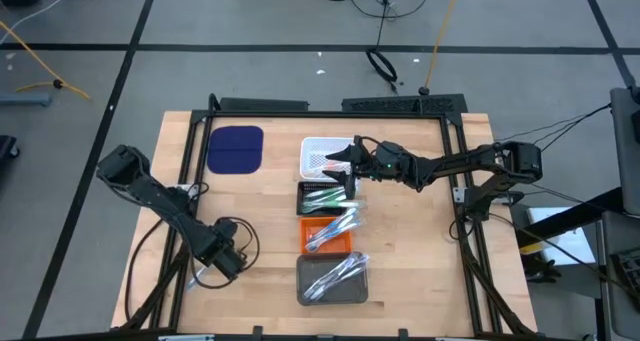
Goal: Pick & Place Toothbrushes
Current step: Put the blue toothbrush into the orange basket
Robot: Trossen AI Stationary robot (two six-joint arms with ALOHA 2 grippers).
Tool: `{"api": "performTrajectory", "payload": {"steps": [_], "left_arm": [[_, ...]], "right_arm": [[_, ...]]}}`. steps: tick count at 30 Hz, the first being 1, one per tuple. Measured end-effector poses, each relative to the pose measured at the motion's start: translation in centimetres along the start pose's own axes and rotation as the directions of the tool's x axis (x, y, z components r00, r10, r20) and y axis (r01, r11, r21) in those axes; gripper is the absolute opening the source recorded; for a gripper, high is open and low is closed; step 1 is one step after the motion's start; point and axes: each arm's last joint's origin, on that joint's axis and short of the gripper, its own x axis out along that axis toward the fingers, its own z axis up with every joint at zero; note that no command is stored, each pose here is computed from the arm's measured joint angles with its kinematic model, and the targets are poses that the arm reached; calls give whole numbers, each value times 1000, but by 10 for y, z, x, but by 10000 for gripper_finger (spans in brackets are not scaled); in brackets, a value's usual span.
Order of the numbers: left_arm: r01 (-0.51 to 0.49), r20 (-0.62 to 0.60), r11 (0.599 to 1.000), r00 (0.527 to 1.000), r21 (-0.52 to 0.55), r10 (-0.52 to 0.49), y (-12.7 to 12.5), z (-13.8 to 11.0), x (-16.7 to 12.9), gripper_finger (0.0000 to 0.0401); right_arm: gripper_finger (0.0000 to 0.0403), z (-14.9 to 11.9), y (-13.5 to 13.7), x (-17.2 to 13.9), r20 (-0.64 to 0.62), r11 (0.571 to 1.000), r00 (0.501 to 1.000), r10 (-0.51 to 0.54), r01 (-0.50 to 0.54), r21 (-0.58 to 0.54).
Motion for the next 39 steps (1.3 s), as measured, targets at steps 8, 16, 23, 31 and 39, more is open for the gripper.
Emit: {"api": "performTrajectory", "payload": {"steps": [8, 16, 23, 31, 39], "left_arm": [[-58, -35, 998, 998, -6, 58, 11, 3, 15, 7], [-20, -21, 1000, 1000, 9, 20, 9, 7, 7, 0], [51, 110, 997, 992, 50, -56, 3, 16, -20, 0], [25, 276, 991, 959, 128, -60, -2, 23, -61, 0], [48, 561, 964, 805, 263, -193, -14, 29, -109, 0]], "right_arm": [[222, 0, 0, 0, 0, 1000, 1000, 0, 0, 0], [222, 0, 0, 0, 0, 1000, 1000, 0, 0, 0], [222, 0, 0, 0, 0, 1000, 1000, 0, 0, 0], [222, 0, 0, 0, 0, 1000, 1000, 1, -1, 6], [222, -1, 16, 0, 4, 998, 999, 52, -52, 24]]}}
